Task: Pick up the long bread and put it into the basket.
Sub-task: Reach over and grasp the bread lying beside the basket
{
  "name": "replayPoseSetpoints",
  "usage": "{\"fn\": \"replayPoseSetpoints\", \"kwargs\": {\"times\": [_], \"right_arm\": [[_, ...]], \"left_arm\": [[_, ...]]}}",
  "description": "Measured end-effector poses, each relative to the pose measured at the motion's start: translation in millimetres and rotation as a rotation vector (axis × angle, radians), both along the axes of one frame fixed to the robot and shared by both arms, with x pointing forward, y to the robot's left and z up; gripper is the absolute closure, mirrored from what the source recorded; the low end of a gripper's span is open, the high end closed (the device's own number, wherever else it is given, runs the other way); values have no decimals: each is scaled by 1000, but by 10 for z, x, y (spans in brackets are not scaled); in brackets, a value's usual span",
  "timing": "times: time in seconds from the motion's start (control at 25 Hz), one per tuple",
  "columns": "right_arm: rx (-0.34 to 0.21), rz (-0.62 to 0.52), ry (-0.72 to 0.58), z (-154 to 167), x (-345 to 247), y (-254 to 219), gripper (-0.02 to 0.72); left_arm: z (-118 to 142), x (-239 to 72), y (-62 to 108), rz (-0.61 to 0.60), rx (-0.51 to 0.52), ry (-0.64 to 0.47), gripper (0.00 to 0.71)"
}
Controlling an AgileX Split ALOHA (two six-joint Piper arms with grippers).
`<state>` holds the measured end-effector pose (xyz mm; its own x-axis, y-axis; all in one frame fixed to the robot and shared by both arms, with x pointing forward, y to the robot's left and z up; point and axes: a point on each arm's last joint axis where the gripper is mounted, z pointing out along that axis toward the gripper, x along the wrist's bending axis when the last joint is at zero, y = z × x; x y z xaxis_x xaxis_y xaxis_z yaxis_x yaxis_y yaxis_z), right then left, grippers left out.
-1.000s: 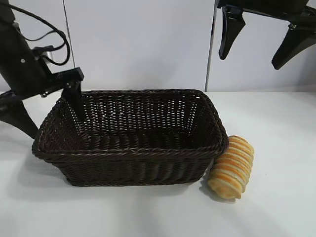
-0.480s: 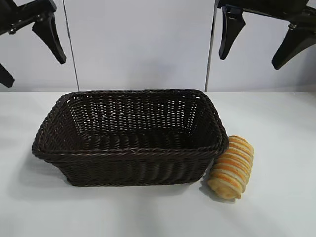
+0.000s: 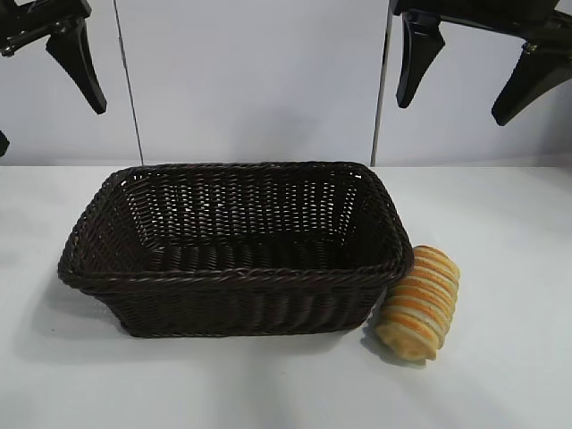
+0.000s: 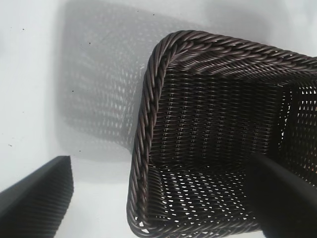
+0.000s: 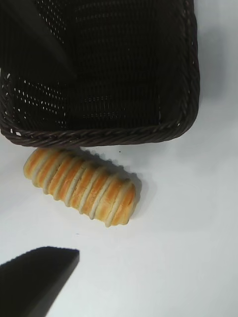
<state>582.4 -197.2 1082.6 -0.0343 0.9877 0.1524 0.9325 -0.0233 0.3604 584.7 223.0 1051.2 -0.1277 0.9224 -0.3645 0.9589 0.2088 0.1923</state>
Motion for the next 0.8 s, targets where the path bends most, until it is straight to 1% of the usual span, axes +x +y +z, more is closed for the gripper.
{"fn": "replayPoseSetpoints", "kwargs": {"times": [0.16,0.28,0.4,0.6,0.8], "right_arm": [[-1,0,2,-1,-2,0,59],[-1,0,2,-1,-2,0,59],[-1,0,5,-2,-4,-1,59],[-4,2,12,-4,-10,-2,59],[-4,2,13,-5,-12,-3,59]], "left_arm": [[-66,-31,-83,15,-7,14,34],[-124,-44,-143,51,-29,17,34],[-130,-28,-153,82,-47,5,34],[-127,-26,-158,93,-56,6,34],[-111,-8,-189,116,-104,-6,34]]}}
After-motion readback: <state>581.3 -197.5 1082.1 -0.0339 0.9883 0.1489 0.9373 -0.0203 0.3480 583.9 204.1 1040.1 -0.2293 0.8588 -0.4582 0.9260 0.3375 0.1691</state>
